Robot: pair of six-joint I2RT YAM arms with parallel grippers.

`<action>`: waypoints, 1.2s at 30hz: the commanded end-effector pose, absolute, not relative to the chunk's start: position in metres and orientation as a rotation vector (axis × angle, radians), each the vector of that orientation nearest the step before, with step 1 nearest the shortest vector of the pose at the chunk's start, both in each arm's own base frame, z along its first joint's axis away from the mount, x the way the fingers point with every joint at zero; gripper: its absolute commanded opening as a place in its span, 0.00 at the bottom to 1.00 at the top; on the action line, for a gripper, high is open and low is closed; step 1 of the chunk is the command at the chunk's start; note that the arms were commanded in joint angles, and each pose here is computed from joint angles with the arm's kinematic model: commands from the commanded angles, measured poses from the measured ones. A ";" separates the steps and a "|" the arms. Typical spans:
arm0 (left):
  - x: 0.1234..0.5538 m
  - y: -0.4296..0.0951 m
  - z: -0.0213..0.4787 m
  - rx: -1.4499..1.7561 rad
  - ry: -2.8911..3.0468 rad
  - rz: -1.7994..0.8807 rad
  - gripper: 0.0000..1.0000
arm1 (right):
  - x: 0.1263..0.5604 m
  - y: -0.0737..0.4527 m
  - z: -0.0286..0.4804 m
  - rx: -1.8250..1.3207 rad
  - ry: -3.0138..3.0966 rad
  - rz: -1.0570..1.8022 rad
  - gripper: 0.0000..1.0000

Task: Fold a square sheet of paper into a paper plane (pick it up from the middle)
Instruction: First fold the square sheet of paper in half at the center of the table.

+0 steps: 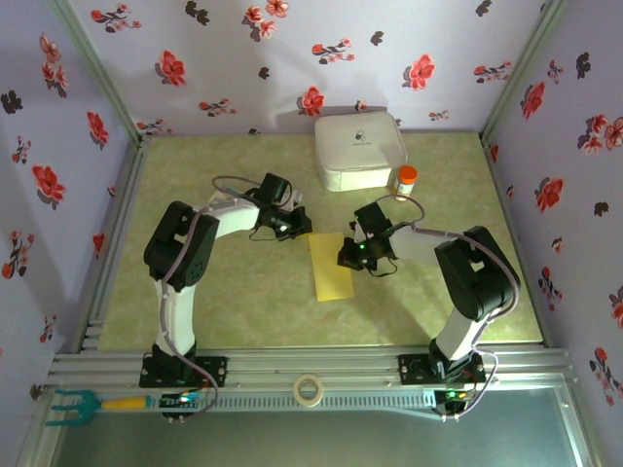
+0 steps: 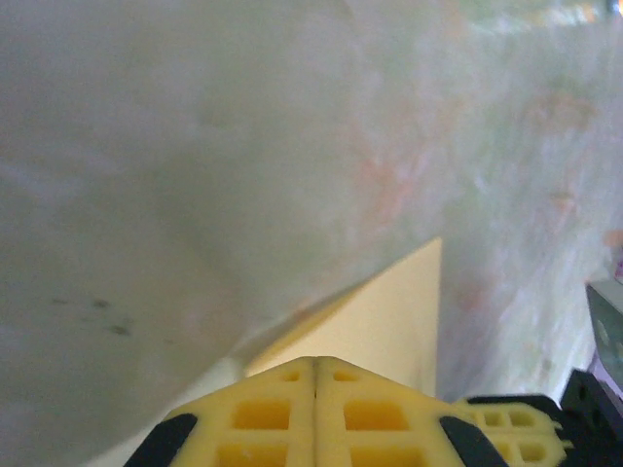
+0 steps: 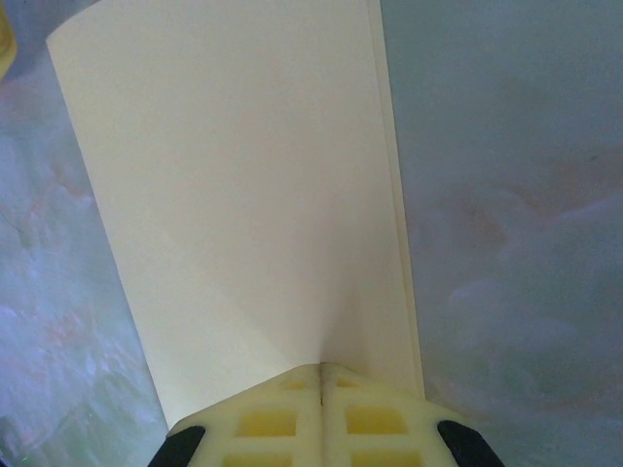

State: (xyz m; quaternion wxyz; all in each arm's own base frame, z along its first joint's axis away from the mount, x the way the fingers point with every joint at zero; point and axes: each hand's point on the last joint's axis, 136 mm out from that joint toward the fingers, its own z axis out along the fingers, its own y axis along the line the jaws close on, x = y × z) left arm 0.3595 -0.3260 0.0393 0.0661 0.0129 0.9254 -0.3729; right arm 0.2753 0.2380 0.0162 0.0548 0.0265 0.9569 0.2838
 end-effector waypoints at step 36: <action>0.336 -0.328 -0.002 0.064 2.882 -1.141 0.03 | 0.209 0.202 0.048 0.543 2.793 1.023 0.40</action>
